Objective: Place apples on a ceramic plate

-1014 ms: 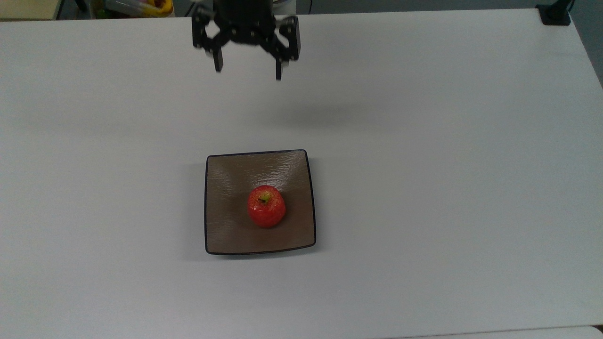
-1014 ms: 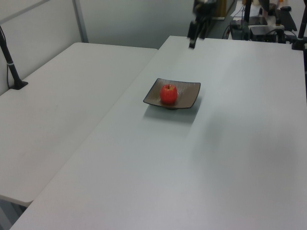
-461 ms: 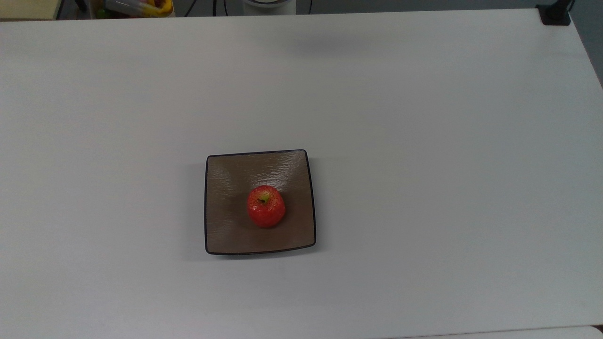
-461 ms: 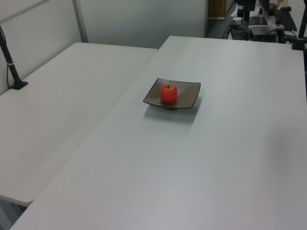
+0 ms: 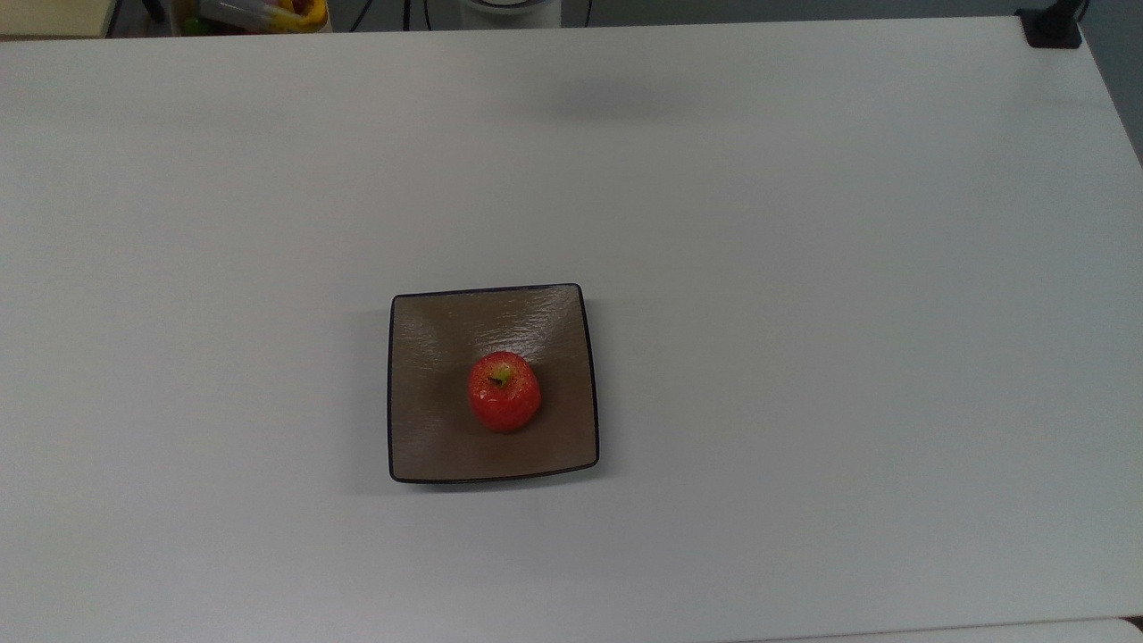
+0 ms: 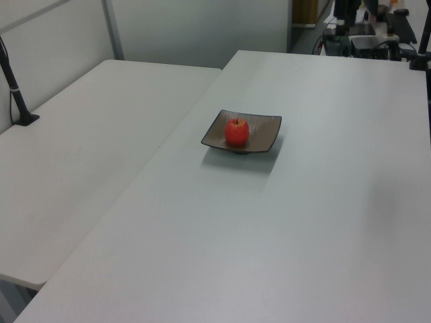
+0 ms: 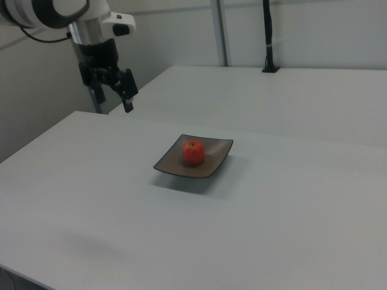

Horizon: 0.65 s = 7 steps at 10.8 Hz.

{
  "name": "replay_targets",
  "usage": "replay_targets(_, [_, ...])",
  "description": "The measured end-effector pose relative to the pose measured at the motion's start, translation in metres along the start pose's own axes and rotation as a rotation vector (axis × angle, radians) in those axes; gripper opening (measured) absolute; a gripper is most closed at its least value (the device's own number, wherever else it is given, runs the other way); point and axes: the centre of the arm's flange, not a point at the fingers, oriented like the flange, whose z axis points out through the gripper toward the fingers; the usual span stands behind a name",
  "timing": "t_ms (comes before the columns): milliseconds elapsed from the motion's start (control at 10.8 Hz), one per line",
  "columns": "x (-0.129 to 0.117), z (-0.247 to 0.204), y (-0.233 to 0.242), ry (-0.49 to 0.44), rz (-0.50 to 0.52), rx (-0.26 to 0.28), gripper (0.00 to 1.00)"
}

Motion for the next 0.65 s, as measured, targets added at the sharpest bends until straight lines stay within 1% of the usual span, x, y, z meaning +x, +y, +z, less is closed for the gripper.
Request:
replay_targets(92, [0.007,0.008,0.000,0.037,-0.031,0.003,1.00])
replay_targets(277, [0.016,0.020,0.008,0.054,-0.093,0.005,1.00])
replay_targets(646, [0.018,0.023,0.011,0.050,-0.116,0.006,1.00])
